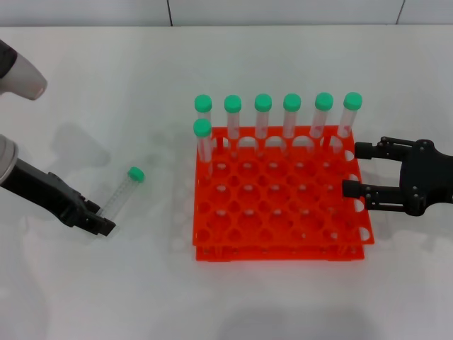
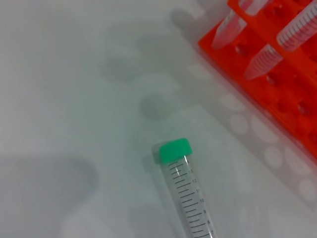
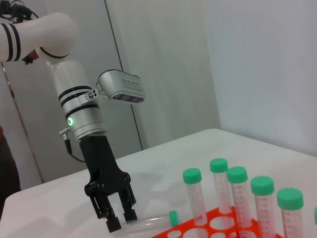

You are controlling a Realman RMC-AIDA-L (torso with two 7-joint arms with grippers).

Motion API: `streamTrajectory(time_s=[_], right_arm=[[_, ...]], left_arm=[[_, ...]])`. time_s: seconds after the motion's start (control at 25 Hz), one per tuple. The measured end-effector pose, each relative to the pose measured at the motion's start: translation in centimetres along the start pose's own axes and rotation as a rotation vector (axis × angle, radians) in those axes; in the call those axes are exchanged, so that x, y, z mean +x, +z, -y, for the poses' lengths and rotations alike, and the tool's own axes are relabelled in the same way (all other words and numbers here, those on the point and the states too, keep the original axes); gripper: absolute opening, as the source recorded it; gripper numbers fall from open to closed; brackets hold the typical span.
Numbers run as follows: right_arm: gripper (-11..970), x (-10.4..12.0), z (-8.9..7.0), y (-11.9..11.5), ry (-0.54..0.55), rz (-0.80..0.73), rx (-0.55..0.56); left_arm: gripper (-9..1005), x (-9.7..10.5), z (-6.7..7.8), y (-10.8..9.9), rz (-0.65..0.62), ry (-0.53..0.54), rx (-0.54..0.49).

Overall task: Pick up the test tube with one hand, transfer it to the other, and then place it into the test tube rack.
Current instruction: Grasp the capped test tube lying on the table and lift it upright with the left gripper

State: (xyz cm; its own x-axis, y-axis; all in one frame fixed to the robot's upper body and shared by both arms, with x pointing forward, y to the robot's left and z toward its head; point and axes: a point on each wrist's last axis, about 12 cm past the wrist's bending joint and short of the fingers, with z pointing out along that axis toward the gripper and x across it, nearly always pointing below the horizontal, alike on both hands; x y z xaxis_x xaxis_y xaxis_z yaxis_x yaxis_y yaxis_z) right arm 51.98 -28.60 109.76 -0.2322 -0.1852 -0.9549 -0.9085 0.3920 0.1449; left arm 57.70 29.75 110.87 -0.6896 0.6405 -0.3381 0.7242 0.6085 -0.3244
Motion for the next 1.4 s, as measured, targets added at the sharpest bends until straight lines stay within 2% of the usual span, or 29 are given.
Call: streamTrajectory(time_s=[0.32,0.52,1.28,1.4], right_arm=[[755,-0.09,0.12,-0.13,-0.001,0.005,0.008],[755,-0.11,0.13,-0.11,-0.002,0.005,0.007],[754,-0.14,0.18,-0.10,-0.003,0.006,0.010],[755,-0.14,0.19,-0.10,-0.003,0.006,0.010]], left_arm=[[516,-0.19,0.01,0.14,-0.015,0.007,-0.003],[459,-0.32,-0.07,0.26,-0.018,0.001,-0.014],[453,-0.82,-0.01,0.35,-0.036,0.015,-0.025],[397,-0.90,0.00,0.37,-0.037,0.017,-0.027]])
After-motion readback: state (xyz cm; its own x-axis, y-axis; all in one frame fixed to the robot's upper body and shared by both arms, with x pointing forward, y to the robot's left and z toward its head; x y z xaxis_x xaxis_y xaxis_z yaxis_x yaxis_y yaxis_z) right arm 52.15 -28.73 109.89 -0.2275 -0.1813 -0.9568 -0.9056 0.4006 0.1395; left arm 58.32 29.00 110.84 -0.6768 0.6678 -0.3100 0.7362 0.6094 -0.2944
